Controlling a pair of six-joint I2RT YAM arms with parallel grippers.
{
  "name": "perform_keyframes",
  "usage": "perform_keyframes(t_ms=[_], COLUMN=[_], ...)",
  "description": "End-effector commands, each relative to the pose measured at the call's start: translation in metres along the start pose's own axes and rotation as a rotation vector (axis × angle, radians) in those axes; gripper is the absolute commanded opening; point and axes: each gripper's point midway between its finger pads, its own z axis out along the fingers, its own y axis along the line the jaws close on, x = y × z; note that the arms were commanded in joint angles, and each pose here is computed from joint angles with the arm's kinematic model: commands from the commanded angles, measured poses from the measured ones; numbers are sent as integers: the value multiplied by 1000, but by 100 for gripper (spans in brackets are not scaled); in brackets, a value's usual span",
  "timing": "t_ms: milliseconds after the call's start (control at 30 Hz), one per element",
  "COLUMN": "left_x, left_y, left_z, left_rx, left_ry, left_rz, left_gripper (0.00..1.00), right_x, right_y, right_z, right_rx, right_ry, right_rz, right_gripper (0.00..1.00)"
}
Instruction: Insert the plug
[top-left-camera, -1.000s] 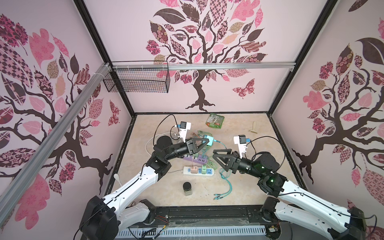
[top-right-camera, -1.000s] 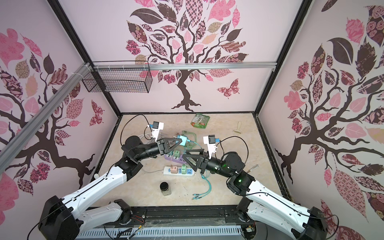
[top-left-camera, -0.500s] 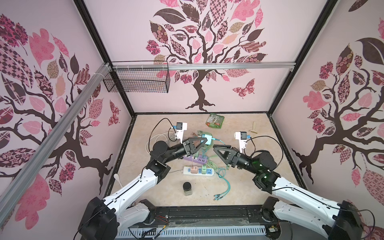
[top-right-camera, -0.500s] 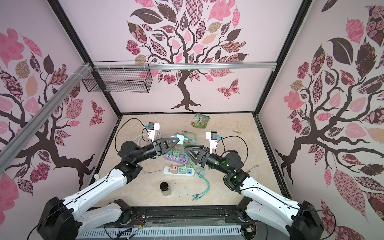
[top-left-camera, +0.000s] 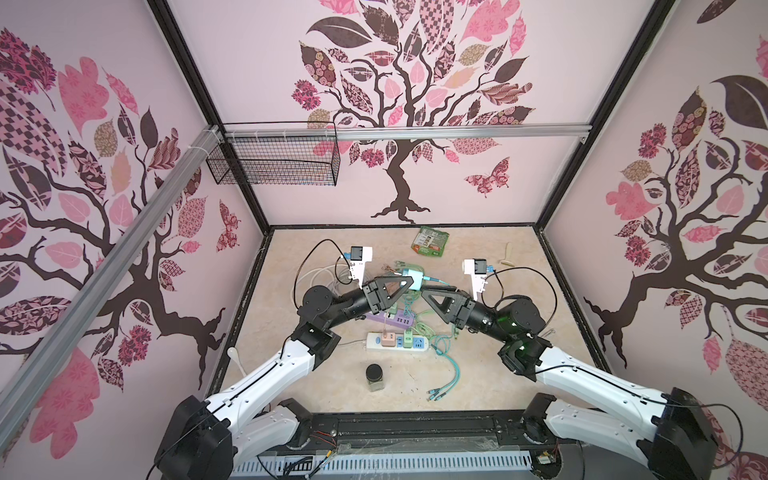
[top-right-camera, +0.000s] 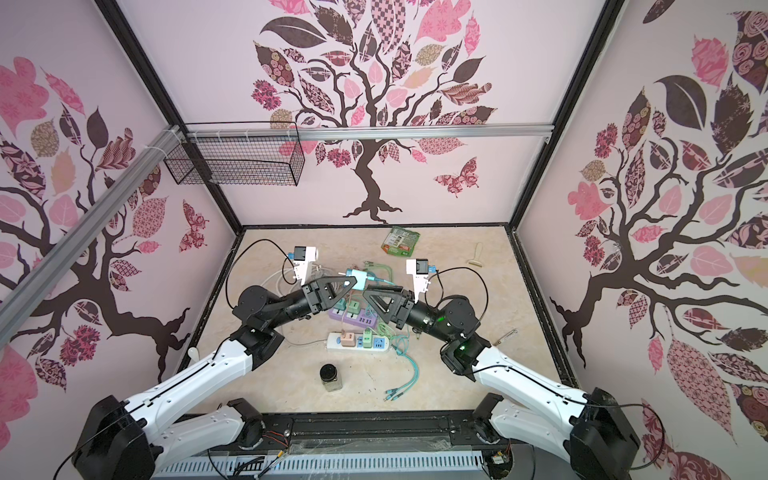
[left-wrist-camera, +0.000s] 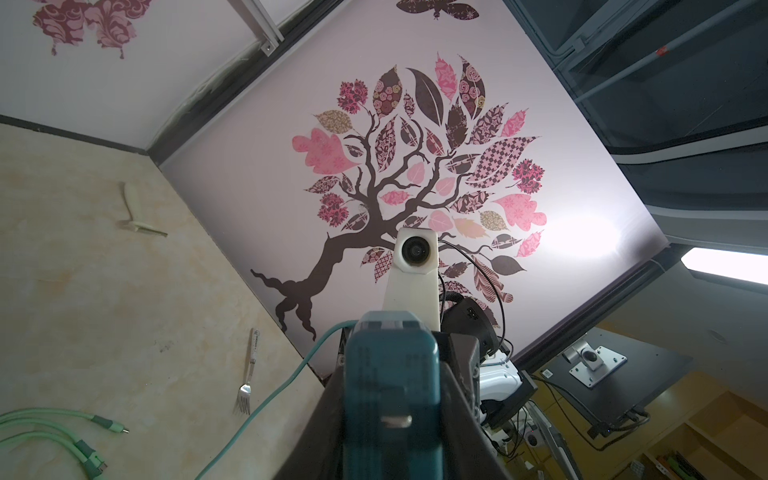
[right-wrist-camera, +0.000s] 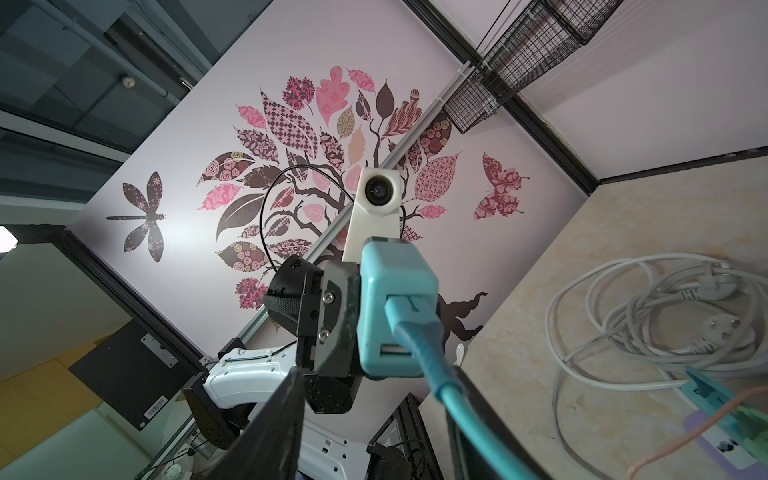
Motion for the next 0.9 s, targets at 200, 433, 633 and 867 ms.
perform_keyframes(t_ms=[200, 433, 633, 867], left_x=[4, 9, 11, 13], left_y=[-12, -15, -14, -17], left_z=[-6, -6, -6, -6], left_rx=[38, 54, 54, 61], left_ry=[2, 30, 33, 43], left_rz=[25, 26, 27, 33], left_gripper=[0, 0, 0, 0], right_x=[-20, -23, -23, -24], right_y=[23, 26, 26, 26], right_z=[12, 16, 19, 22], right_rx=[-77, -100, -104, -104], right_ry=[-27, -34, -28, -28], right_rz=[-32, -29, -25, -22], right_gripper=[53, 51, 49, 47])
